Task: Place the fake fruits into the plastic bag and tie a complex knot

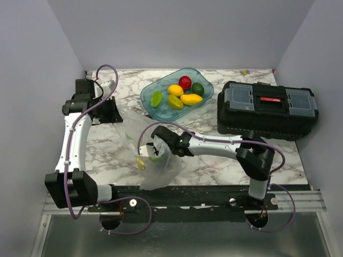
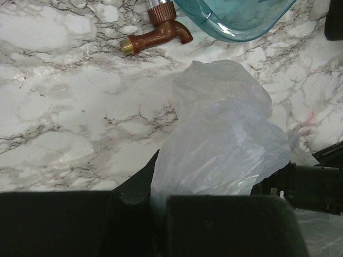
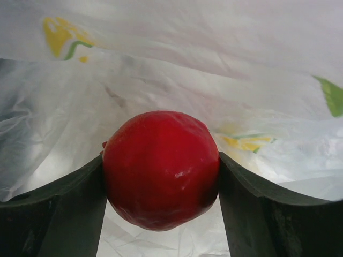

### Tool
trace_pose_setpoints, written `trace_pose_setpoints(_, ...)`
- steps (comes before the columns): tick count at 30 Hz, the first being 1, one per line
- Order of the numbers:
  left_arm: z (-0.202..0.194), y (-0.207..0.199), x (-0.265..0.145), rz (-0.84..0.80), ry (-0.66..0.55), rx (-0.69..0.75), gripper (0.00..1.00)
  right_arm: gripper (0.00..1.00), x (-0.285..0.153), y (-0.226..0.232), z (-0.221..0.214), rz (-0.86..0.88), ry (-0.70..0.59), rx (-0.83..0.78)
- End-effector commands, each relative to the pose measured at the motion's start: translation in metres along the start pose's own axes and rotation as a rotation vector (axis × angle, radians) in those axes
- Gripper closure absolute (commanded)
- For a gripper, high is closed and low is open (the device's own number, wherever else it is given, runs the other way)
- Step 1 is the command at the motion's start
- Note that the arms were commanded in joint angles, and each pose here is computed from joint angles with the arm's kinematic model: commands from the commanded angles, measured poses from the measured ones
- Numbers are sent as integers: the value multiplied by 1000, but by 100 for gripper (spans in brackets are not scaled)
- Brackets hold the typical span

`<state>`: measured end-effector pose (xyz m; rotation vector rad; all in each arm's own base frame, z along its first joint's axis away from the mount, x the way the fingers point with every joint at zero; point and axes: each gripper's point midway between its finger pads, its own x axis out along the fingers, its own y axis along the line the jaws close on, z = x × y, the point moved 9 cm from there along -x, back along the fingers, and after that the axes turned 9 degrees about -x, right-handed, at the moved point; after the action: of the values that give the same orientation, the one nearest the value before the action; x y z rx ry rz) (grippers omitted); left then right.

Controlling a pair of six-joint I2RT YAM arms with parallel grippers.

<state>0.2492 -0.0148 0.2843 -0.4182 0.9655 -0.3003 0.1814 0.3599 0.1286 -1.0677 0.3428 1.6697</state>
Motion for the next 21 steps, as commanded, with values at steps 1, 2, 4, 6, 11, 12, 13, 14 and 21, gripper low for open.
trace_pose_setpoints(1,1,3,3,-29,-29,76,100,20,-15,-22,16,-139,-15,20)
trace_pose_setpoints(2,1,3,3,-27,-31,81,100,15,-23,-27,25,-159,-40,32)
trace_pose_setpoints(4,0,3,2,-27,-32,87,100,9,-40,-37,43,-200,-89,53)
trace_pose_setpoints(6,-2,3,1,-32,-33,95,100,6,-55,-47,58,-244,-132,69)
trace_pose_setpoints(11,-3,1,-1,-38,-40,101,100,1,-87,-60,86,-323,-228,59)
trace_pose_setpoints(12,-3,1,-2,-39,-43,104,100,0,-93,-62,90,-336,-249,59)
trace_pose_setpoints(13,-3,0,-2,-37,-43,107,100,0,-100,-63,95,-349,-275,58)
trace_pose_setpoints(14,-3,1,-2,-35,-45,107,100,0,-106,-64,98,-359,-296,61)
trace_pose_setpoints(21,-4,1,-1,-38,-50,108,100,0,-170,-103,115,-423,-546,195)
